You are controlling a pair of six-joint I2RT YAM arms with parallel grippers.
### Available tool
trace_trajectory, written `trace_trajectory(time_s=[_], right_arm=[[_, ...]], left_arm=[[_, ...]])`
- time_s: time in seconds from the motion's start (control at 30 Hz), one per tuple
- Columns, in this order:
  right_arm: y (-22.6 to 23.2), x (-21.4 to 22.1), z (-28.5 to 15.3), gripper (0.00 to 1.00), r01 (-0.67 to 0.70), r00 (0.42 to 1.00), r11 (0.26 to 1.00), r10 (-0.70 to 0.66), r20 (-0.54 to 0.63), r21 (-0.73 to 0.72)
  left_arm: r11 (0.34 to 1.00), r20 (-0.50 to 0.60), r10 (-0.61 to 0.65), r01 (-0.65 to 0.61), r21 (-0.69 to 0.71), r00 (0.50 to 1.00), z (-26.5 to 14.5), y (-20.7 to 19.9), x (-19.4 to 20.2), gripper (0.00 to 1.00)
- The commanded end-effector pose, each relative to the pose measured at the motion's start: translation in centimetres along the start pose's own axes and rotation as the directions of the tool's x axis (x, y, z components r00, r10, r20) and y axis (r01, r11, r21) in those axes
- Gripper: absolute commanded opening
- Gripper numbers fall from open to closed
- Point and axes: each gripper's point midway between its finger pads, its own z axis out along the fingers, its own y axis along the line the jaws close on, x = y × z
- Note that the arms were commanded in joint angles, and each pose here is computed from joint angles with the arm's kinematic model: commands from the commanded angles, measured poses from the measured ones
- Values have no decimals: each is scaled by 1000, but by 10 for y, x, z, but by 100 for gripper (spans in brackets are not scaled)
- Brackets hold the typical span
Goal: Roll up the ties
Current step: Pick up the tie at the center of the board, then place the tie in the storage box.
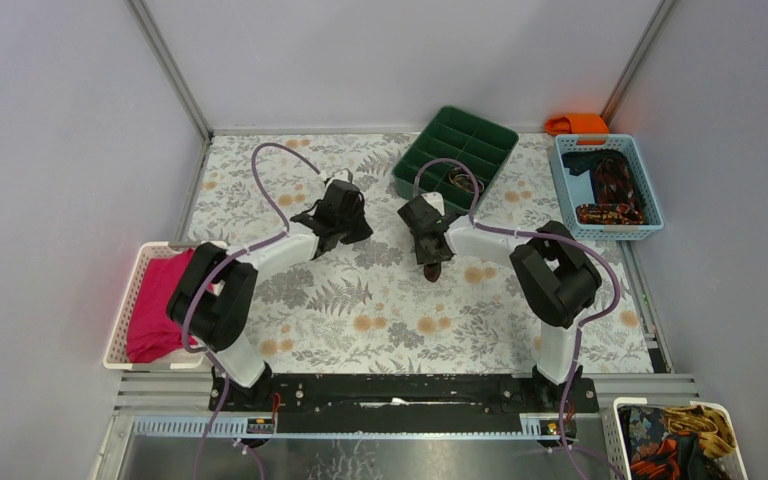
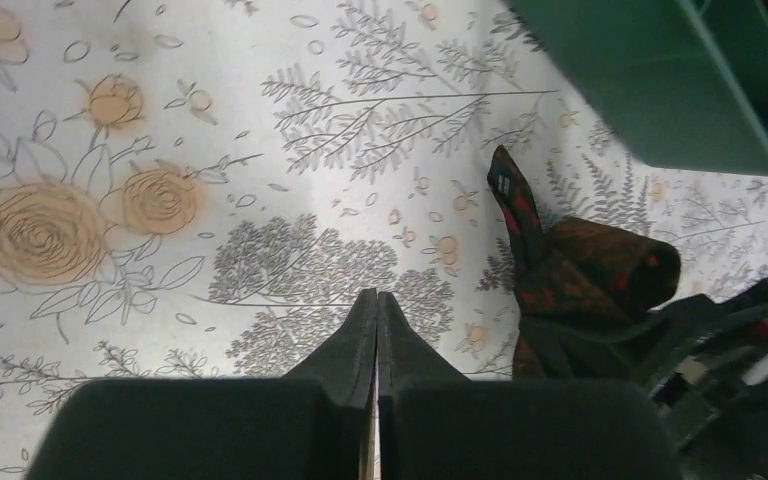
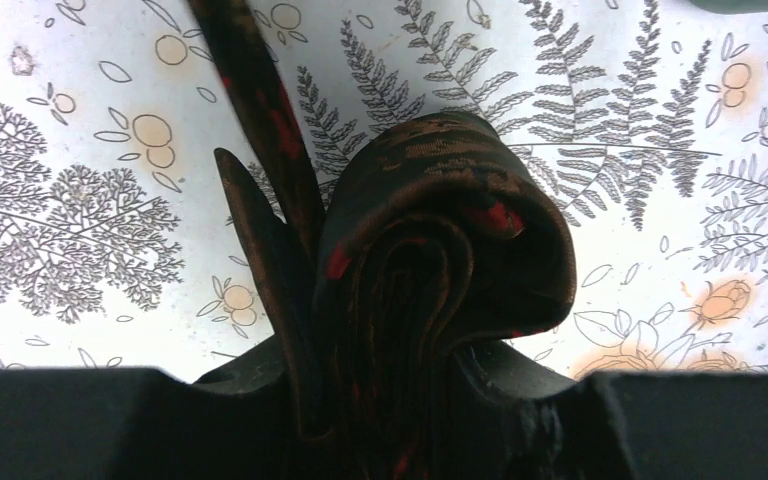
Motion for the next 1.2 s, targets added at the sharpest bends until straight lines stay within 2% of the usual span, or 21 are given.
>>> trace_trajectory(time_s=[0.0,0.23,0.37,0.5,0.67,0.73,0.77,0.87,1.0,1.17], right_arm=[[-25,17,2,0,64,997,992,-59,-49,108],[-21,-36,-38,0,109,993,990,-112,38,87],[-30,-90,-78,0,106,984,990,-118,136,89],[-49,-145,-91,0,74,976,991,-94,194,109],[-73,-210,-76,0,47,966,984,-89,245,171],[-81,-235,-60,0,50,970,980,-94,226,191],[-85,-241,-40,0,66,973,976,-109,203,209],[-98,-269,-19,0,132,952,949,-202,228,288],[-115,-273,3,0,170,943,930,-250,222,325],[-105,-258,21,0,236,936,938,-289,201,252]], left_arm=[[994,-52,31,-36,-100,998,0,22,6,0],[998,-5,4,-4,-58,1000,-18,21,-10,0],[999,23,14,-13,-36,1000,-30,13,-24,0],[1000,26,21,-22,5,999,-32,1,-31,0],[999,28,34,-35,20,999,-27,-8,-44,0],[999,13,33,-34,39,999,-23,-12,-48,0],[999,6,34,-34,42,999,-21,-13,-50,0],[998,-13,32,-32,47,999,-15,-11,-54,0],[999,-29,12,-10,42,1000,-5,-3,-56,0],[999,-48,-2,4,41,999,3,2,-54,0]])
